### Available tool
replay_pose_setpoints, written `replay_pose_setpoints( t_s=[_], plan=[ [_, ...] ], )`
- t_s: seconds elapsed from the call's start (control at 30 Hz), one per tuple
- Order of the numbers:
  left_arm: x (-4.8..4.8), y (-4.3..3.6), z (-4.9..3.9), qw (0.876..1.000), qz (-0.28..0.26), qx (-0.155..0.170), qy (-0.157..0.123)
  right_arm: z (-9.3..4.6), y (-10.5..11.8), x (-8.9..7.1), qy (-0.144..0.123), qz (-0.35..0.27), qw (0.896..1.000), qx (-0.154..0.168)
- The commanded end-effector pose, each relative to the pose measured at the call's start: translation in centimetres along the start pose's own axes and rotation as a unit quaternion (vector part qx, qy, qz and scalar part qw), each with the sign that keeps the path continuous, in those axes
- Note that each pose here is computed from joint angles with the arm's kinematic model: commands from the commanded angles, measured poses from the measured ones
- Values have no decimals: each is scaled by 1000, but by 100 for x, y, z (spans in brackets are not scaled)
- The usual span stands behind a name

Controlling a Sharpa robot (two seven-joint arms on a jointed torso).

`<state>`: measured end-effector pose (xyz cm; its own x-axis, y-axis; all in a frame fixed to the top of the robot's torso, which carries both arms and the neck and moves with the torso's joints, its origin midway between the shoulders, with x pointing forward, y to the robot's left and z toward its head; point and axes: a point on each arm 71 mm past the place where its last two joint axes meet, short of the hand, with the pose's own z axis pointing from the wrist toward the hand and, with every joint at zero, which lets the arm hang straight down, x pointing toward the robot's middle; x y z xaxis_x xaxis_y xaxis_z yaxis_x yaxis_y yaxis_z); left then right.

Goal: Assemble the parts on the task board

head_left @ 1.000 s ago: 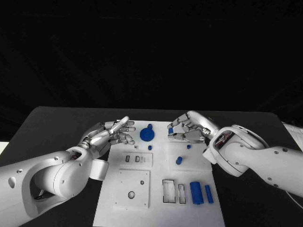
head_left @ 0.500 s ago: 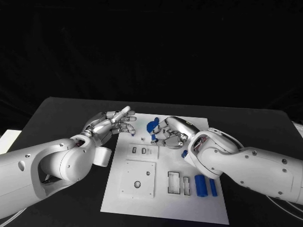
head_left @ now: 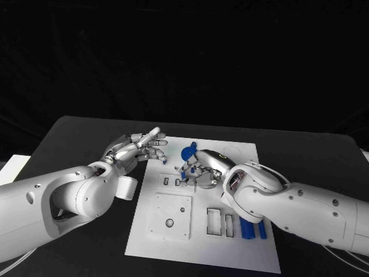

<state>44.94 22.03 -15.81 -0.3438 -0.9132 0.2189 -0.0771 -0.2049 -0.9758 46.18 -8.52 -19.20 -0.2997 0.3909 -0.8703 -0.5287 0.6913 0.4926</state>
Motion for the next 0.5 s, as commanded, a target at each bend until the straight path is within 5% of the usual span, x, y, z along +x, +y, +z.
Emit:
replay_pose_setpoints(
  t_s=[0.03,0.5],
  plan=[
    [18,-14,2,1000,-7,7,10,3,-3,57,30,-26,999,7],
    [20,-12,4,1000,-8,6,10,12,-19,107,50,-38,998,13]
  ],
)
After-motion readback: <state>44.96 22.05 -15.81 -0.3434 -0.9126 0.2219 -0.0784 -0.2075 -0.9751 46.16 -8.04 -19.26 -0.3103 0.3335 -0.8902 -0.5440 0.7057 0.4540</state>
